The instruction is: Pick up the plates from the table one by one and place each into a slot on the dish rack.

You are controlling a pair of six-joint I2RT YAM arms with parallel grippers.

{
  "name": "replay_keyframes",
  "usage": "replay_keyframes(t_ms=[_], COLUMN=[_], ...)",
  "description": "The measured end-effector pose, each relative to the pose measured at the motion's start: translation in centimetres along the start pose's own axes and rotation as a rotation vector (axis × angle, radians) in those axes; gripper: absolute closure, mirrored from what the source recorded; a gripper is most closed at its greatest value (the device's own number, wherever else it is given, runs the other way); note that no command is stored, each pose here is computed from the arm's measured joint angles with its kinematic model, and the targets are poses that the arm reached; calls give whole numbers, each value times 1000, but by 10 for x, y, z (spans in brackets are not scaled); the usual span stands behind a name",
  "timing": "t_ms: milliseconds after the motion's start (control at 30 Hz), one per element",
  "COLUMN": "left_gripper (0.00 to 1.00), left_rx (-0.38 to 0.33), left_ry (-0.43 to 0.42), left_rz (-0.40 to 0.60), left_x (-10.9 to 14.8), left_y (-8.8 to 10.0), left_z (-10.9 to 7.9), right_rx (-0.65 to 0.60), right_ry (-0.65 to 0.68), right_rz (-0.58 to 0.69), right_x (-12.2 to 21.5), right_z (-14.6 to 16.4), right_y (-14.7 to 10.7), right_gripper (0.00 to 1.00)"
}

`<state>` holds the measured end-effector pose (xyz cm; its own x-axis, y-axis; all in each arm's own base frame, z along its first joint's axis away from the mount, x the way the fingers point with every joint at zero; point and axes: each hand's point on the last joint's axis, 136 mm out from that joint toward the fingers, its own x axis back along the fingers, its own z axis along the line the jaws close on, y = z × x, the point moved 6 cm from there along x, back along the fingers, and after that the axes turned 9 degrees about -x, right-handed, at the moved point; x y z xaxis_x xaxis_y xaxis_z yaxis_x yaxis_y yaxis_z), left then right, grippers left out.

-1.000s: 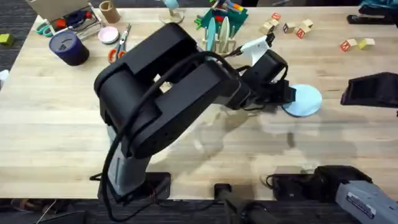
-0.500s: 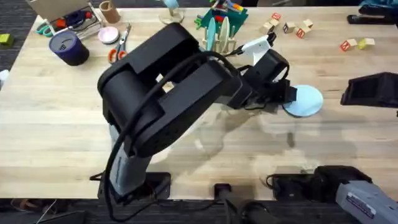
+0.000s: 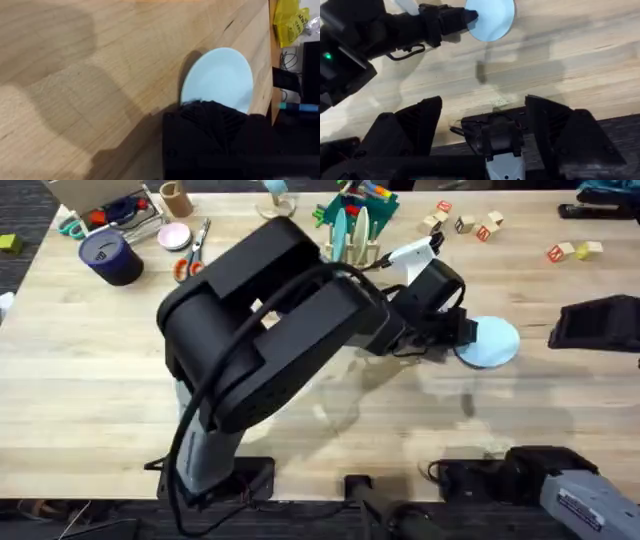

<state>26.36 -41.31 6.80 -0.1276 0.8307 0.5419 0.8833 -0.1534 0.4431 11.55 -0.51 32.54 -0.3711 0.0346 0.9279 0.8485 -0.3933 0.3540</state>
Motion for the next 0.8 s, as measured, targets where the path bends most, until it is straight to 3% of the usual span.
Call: replay_keyframes(t_ms=[467, 800], left_gripper=[963, 963], left_rx=[0, 0], left_ry=[0, 0], left_rz=[0, 0], left_x=[0, 0], left_y=[0, 0], left_z=[0, 0], right_rx=[-159, -202], right_ry=[-106, -121], right_rz=[-81, -106], right_x=[1, -3], right_z=[-12, -11], right_y=[10, 21], right_gripper=[7, 7])
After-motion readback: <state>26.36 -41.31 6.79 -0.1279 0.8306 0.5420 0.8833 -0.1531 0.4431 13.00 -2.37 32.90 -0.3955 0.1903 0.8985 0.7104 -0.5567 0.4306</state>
